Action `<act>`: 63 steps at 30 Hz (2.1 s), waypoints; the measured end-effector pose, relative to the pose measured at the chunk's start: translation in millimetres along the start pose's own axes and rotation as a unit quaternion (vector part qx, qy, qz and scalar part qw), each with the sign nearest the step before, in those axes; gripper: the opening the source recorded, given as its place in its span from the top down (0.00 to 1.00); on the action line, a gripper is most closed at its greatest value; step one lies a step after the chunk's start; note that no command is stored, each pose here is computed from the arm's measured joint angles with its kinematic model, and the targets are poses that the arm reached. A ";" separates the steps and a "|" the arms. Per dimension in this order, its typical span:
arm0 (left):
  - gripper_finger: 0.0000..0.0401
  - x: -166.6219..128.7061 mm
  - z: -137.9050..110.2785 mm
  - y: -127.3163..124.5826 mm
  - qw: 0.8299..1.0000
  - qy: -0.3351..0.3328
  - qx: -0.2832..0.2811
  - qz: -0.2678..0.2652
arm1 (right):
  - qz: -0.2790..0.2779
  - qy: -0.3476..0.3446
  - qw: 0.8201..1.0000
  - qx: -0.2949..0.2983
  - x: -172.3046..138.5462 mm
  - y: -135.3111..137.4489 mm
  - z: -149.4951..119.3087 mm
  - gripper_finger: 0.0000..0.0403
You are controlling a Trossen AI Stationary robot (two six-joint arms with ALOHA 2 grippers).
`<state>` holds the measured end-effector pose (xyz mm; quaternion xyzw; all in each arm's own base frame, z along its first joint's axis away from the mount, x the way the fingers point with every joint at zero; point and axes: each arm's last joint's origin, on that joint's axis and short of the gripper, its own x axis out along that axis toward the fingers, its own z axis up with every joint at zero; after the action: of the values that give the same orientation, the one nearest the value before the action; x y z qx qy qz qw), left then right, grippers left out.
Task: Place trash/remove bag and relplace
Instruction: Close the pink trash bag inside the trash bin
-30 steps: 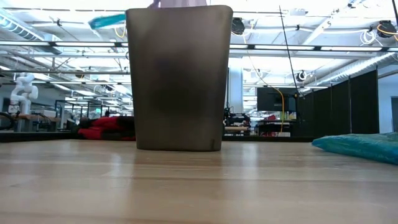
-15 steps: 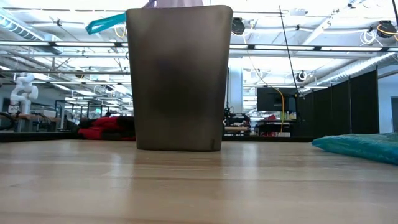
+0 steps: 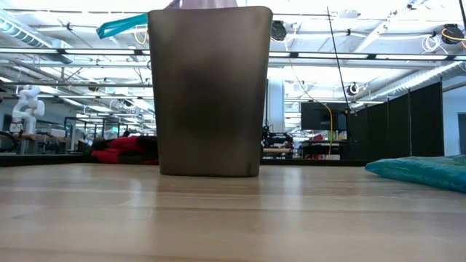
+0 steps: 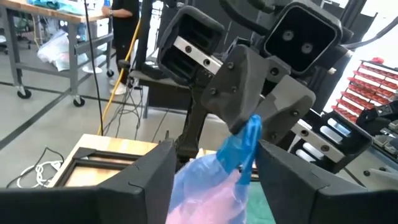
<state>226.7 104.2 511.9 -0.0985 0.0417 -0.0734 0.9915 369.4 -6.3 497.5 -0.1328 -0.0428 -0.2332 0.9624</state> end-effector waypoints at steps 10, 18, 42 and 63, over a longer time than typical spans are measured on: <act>0.96 1.3 1.8 -0.2 1.000 -0.007 0.011 -0.017 | -0.004 0.002 1.000 0.007 0.2 -0.7 -0.3 1.00; 1.00 3.8 1.6 1.5 1.000 -0.008 0.011 -0.024 | -0.004 0.003 1.000 0.007 0.2 -1.0 -0.4 1.00; 1.00 -11.7 6.7 15.9 0.999 -0.025 0.013 0.030 | -0.035 0.078 0.980 0.178 -32.1 -23.7 7.6 0.64; 1.00 -23.2 15.7 22.4 0.997 -0.053 0.035 0.036 | -0.086 0.207 0.943 0.246 32.4 36.0 -87.2 0.68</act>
<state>208.4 132.4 524.4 -0.0658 -0.0096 -0.0333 0.9972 416.5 -13.7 409.9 0.1638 0.0901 -0.3194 0.9290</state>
